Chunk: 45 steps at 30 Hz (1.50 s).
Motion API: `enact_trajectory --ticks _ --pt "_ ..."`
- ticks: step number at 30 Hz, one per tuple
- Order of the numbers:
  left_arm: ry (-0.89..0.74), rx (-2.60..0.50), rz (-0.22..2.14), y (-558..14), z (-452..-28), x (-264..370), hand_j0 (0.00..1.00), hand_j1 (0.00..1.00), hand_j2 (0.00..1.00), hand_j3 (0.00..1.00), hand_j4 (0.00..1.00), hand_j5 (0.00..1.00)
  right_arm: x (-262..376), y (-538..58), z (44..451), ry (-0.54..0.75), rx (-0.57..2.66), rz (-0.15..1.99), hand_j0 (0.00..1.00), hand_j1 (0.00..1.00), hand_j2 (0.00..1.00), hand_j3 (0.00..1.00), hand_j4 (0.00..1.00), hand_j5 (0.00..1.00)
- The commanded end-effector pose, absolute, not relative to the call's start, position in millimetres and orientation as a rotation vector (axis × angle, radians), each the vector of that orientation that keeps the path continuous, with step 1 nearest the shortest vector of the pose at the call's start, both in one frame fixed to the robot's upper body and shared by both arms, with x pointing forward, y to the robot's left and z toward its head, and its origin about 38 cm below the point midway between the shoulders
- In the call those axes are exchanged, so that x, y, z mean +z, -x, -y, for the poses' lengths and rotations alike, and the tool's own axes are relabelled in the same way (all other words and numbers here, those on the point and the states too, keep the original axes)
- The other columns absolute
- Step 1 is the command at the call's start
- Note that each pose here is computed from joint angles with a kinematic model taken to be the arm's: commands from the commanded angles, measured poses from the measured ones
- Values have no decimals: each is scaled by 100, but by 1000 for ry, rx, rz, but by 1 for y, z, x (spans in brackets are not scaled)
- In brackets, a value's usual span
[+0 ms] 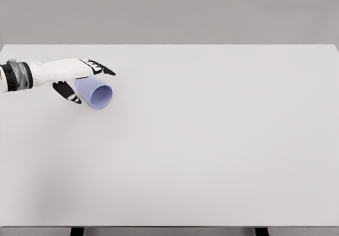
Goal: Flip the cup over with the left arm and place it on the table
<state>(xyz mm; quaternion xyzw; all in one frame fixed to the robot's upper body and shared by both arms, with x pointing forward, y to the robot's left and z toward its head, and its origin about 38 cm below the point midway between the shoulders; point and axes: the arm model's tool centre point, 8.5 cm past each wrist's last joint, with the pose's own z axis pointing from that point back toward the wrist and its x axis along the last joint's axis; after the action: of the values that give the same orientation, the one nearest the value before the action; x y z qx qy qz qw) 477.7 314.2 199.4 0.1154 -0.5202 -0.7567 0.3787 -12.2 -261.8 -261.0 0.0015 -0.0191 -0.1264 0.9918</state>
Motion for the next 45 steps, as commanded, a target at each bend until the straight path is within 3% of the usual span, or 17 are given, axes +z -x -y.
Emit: enact_trajectory --ticks 1,40,42,45 --pt "-282 -1932 1320 -477 -313 195 100 100 100 100 100 100 -261 12 262 -3 -254 38 100 100 100 100 100 100" --pt "-296 -1948 1194 -504 -301 166 100 100 100 100 100 100 -261 12 262 -3 -254 38 100 100 100 100 100 100" --pt "-293 -1949 1192 -503 -301 165 96 96 96 96 96 96 -261 12 262 -3 -254 38 100 100 100 100 100 100" --pt "-291 -1950 1192 -503 -301 164 82 82 82 82 82 82 -261 12 262 -3 -254 38 100 100 100 100 100 100"
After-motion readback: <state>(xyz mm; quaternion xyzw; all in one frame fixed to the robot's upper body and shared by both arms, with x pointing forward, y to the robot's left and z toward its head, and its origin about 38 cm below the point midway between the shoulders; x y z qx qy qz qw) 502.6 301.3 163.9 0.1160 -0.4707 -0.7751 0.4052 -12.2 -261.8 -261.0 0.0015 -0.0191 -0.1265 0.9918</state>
